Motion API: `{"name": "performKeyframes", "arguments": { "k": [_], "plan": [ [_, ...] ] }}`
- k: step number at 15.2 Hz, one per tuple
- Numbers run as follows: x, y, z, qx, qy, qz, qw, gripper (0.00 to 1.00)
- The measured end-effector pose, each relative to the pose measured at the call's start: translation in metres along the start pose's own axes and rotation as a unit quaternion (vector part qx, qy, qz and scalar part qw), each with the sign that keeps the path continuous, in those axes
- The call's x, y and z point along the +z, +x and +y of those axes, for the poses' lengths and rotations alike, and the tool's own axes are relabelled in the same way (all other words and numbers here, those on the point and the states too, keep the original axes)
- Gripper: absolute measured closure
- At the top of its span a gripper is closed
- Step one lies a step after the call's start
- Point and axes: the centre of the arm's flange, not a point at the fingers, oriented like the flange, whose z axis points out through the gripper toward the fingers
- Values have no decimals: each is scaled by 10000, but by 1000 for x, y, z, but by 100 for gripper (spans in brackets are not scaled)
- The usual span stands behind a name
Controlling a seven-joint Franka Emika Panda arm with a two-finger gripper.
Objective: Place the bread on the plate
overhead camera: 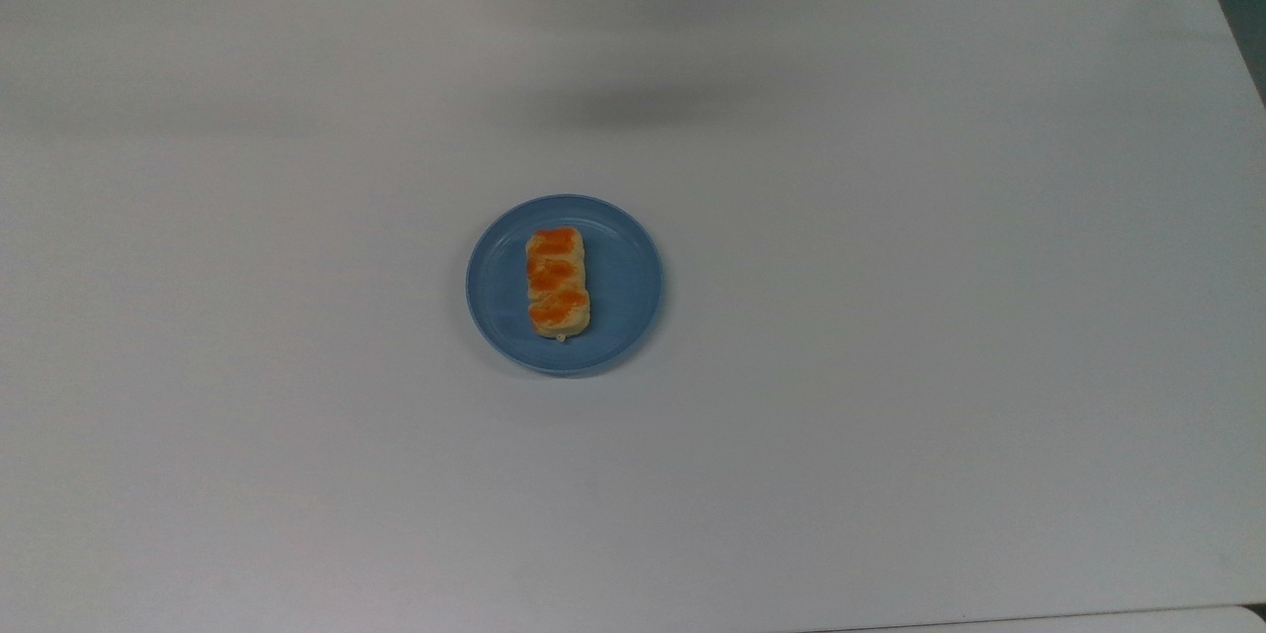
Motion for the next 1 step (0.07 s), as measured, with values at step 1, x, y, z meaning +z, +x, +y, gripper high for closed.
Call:
{"name": "performKeyframes", "arguments": {
  "k": [1],
  "plan": [
    [0,0,0,3,0,0,10000,0]
  ]
}}
